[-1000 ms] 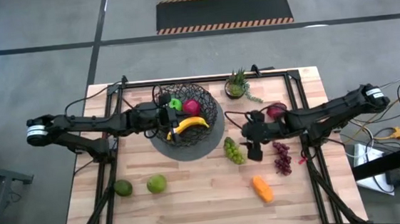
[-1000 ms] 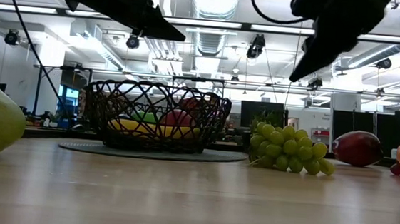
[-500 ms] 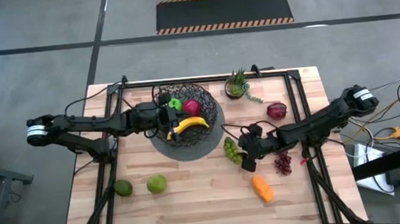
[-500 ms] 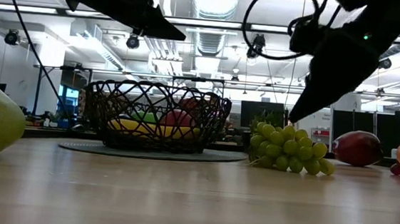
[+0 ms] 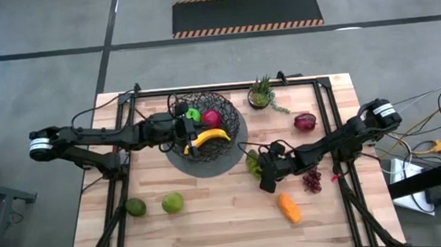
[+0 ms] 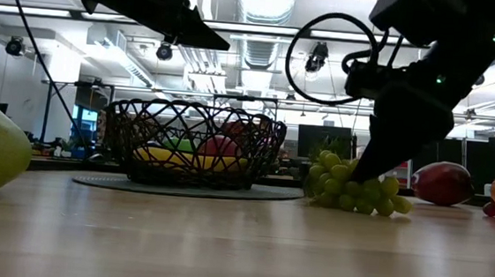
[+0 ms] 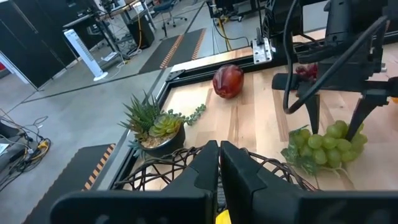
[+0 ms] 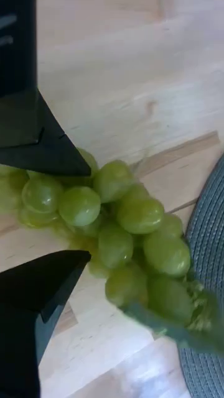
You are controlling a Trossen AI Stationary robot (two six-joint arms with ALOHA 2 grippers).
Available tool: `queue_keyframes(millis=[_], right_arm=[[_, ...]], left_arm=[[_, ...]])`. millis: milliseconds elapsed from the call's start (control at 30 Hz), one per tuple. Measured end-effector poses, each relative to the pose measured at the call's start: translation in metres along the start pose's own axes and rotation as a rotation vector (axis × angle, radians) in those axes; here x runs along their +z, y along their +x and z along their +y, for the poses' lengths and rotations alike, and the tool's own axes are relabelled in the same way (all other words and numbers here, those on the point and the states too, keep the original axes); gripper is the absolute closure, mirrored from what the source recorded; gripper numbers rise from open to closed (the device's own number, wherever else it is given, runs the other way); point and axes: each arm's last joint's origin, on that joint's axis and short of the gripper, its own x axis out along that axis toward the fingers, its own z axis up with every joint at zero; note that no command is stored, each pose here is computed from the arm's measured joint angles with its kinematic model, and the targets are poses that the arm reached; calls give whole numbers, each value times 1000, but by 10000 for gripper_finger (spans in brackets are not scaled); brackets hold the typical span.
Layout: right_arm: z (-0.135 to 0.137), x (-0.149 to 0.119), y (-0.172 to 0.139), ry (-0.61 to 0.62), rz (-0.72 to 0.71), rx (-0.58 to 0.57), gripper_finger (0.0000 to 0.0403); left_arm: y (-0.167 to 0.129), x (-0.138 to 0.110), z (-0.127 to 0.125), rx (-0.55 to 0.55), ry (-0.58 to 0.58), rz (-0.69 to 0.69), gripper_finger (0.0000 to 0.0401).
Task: Build produce basket
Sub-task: Put the green grapes into the black wire basket
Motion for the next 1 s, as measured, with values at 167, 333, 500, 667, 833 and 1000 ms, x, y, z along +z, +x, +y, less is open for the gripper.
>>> queue_keyframes(millis=[167, 333, 500, 667, 833, 1000], right_arm=[[0, 0, -2, -17, 1, 7, 272], [-2, 2, -8, -42, -17, 22, 337], [-3, 6, -16, -70, -40, 39, 373], [-3, 8, -20, -84, -59, 47, 377], [-4, 12, -29, -79, -96, 64, 378], [-6, 19, -50, -97, -178, 97, 379]], left_arm=[[0, 0, 0, 0, -2, 0, 401], [0, 0, 0, 0, -3, -1, 401], [0, 0, 0, 0, 3, -1, 401], [-1, 1, 4, 104, 34, 19, 401], [-9, 5, 9, 164, 36, 2, 401], [-21, -2, 8, 169, 41, -11, 401]])
